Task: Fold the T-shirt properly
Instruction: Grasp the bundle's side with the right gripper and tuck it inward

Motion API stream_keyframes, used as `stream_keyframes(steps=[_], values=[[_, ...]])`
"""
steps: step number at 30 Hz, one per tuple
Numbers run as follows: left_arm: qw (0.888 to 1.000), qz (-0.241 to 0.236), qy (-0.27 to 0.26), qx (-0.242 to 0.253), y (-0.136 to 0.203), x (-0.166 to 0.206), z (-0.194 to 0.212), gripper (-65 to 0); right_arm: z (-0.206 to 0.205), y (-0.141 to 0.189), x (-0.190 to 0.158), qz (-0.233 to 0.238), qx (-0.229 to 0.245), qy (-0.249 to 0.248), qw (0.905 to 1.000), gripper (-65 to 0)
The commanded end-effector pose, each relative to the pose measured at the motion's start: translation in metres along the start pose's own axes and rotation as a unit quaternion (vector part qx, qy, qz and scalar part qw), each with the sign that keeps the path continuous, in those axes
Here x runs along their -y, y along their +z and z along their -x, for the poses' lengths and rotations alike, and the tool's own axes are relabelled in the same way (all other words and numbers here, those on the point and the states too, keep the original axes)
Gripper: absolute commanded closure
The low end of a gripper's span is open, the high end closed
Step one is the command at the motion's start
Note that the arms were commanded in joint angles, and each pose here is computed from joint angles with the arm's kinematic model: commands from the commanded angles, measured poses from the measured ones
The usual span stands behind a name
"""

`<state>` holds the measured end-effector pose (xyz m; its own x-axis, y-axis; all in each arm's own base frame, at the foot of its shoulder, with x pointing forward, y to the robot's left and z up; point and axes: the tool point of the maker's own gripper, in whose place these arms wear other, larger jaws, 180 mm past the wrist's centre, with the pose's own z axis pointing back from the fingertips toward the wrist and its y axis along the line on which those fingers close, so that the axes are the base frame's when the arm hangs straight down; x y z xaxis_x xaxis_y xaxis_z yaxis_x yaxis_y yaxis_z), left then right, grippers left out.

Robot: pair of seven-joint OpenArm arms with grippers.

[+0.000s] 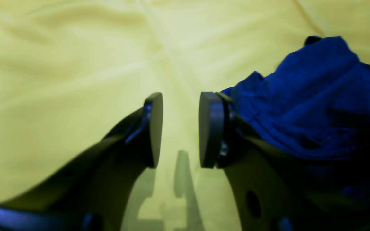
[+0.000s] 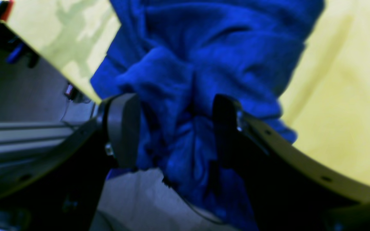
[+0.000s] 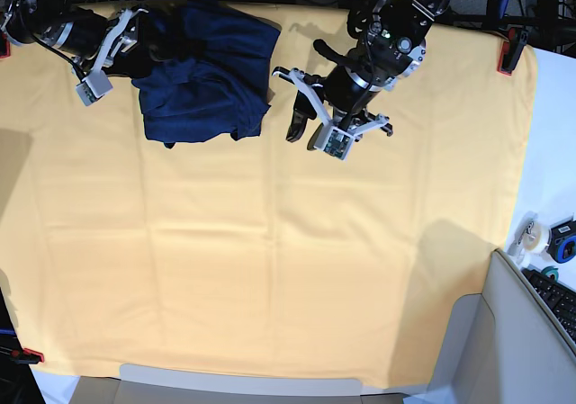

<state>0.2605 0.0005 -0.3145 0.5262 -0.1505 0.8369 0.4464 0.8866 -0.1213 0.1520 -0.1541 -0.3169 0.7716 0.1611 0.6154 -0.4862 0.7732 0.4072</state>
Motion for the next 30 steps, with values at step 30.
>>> stream_keyframes(steps=[30], values=[[1.000, -0.002, 0.000, 0.018, 0.000, -0.002, -0.009, -19.0, 0.011, -0.050, -0.040, -0.054, -0.072, 0.083, 0.9925, -9.8]])
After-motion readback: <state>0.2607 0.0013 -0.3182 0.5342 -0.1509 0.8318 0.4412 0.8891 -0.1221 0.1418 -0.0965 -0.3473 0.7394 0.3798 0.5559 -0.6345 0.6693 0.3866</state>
